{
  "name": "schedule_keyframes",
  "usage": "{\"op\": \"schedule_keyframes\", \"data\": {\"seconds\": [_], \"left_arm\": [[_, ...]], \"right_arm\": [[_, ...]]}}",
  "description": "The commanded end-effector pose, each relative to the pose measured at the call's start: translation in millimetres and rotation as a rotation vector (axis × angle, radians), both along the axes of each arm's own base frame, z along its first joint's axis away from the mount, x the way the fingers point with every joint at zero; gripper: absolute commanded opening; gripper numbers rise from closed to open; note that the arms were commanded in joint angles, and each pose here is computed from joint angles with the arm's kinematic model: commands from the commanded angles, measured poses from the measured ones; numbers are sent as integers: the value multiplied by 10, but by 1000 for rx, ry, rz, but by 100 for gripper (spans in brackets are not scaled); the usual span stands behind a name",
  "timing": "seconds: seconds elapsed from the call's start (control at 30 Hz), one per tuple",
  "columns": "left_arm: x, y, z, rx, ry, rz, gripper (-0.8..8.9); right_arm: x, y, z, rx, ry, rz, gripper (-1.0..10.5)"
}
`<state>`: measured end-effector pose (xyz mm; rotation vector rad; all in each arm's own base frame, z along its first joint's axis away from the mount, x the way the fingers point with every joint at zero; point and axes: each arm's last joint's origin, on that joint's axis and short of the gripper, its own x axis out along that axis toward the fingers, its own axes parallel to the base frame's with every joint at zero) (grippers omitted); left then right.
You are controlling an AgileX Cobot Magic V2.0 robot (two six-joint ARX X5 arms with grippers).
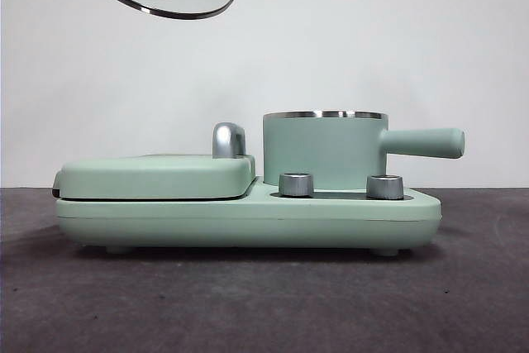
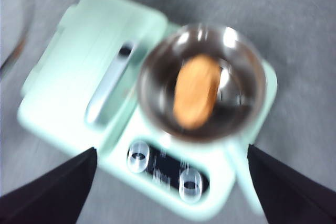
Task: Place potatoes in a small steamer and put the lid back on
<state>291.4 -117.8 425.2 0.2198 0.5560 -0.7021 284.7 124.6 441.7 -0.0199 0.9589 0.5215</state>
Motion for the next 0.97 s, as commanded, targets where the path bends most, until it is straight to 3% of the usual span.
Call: {"op": "schedule_keyframes", "data": {"seconds": [0.03,0.37,0.67,0.97], "left_arm": [[-22,-50,98,-22,-46,-21,16],[145,-429,-108,-28,-25,-98,16],[373,-939,-396,-50,-74,-192,16],[611,-1359,-684,-103,-170,-246,16]], "right_arm": [[-439,-137,-3,-42,52,43,456],[-1466,-490,-410,-50,70,97,456],[-1917,-712,-843,144,-211,37,456],[-2211,-859,-1122,262,-223,-57,456]]}}
